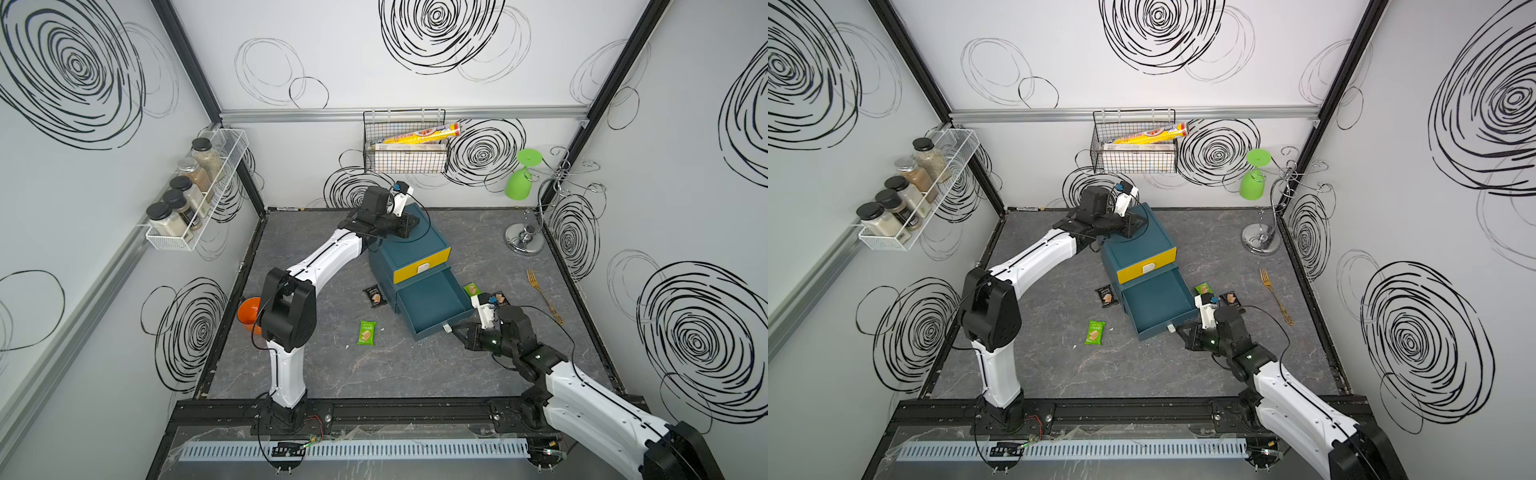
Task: Take the cookies out of the drawer
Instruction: Close the drawer in the storage box.
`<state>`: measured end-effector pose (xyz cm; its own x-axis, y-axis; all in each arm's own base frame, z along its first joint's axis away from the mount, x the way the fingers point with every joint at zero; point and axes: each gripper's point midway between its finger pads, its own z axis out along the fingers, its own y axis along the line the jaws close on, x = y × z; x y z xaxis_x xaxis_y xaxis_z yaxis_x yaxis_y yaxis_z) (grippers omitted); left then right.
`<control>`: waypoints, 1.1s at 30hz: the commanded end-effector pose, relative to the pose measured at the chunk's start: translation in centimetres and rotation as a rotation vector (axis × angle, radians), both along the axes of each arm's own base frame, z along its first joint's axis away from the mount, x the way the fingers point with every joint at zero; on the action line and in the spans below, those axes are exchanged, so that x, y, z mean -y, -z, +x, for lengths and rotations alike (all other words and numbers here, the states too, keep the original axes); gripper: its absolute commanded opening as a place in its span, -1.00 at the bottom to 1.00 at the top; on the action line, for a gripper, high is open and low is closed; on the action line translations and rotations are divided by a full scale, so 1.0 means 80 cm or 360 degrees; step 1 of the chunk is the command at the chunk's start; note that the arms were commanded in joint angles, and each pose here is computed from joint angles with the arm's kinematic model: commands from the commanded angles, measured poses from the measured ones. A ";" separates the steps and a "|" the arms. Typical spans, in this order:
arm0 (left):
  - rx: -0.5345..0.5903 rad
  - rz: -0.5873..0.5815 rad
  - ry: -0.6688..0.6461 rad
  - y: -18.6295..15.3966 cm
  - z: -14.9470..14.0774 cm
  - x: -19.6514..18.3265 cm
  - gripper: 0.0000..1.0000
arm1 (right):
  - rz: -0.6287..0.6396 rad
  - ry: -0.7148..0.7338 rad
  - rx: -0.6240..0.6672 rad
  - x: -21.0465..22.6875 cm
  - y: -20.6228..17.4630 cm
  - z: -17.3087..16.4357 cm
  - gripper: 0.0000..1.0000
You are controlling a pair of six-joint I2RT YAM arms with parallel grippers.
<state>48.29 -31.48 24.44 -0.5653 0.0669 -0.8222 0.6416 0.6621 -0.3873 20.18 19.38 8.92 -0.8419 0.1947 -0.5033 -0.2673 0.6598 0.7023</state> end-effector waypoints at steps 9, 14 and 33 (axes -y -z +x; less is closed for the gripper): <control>-0.0297 0.0107 0.0023 0.087 -0.023 -0.015 -1.00 | 0.0202 0.0035 0.0302 -0.035 -0.065 0.058 -1.00; -0.0320 0.0120 0.0041 0.098 -0.028 -0.016 -1.00 | 0.0229 -0.0008 0.0323 -0.052 -0.072 0.076 -1.00; -0.0371 0.0104 0.0070 0.114 -0.046 -0.022 -1.00 | 0.0348 -0.0051 0.0385 -0.111 -0.062 0.160 -1.00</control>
<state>47.58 -30.91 24.47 -0.5004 0.0621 -0.8636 0.6955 0.6229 -0.3582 32.18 27.23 11.55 -0.7559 0.2764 -0.5935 -0.3880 0.5411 0.7461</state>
